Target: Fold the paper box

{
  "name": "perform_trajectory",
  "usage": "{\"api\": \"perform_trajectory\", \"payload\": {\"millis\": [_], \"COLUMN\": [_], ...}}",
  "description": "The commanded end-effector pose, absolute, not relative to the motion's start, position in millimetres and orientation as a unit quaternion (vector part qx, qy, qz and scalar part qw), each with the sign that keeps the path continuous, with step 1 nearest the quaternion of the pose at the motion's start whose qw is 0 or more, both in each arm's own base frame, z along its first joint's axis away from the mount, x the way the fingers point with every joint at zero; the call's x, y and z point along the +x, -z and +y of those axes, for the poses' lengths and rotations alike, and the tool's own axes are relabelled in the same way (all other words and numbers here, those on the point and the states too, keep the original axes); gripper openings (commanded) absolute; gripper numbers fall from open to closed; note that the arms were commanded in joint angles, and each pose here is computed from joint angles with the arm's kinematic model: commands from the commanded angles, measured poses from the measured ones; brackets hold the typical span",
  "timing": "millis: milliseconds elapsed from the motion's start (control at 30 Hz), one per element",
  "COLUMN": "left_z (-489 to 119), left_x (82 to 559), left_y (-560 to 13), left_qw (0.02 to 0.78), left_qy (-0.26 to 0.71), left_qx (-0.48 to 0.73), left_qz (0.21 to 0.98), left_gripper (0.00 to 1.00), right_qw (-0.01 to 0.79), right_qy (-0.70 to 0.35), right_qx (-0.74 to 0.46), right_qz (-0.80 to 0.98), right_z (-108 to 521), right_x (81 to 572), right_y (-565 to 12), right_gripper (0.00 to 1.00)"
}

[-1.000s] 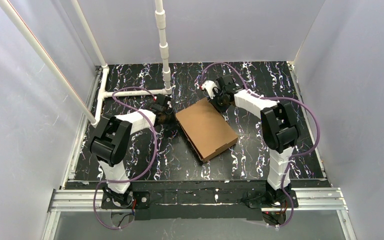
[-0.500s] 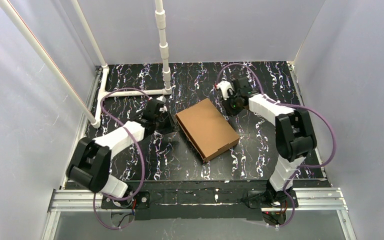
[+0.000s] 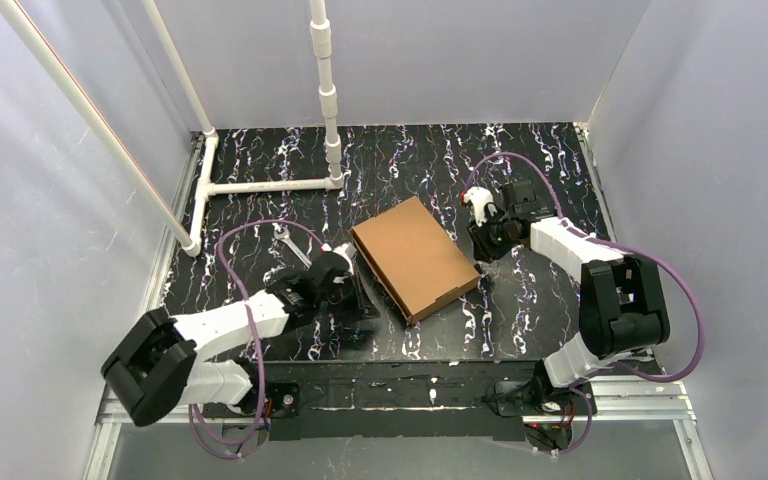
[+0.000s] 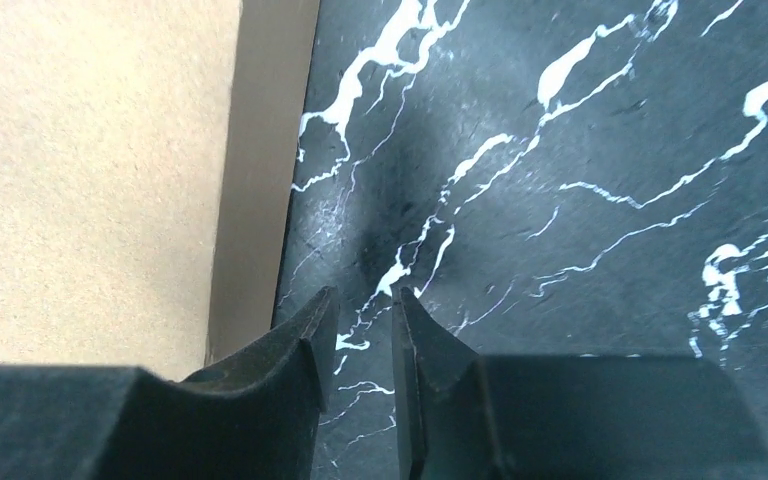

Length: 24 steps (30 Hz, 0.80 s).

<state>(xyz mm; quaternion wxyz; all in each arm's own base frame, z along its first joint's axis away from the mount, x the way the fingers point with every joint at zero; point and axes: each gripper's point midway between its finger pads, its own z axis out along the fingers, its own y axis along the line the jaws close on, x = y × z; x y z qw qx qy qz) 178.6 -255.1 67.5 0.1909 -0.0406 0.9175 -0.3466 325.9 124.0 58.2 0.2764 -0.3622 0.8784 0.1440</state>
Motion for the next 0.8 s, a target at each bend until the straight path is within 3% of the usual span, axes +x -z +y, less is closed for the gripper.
{"api": "perform_trajectory", "payload": {"millis": [0,333,767], "left_z": [-283.4,-364.1,-300.6], "left_x": [183.4,210.6,171.9], "left_y": [-64.7,-52.3,-35.8], "left_qw": [0.189,0.160,0.153], "left_qy": [0.329,0.299,0.258], "left_qx": [-0.074,-0.057,-0.088], "left_qz": [0.922,0.939,0.950], "left_gripper": [0.00,0.00,0.00], "right_qw": [0.305,0.280,0.329], "right_qy": [-0.137,-0.156,-0.072], "right_qx": [-0.340,-0.417,-0.332], "right_qz": [0.879,0.850,0.881], "right_z": [125.0,181.8,129.0], "right_x": [331.4,292.0,329.8], "right_y": [-60.5,-43.9,-57.9], "right_gripper": [0.34,0.31,0.34]}}
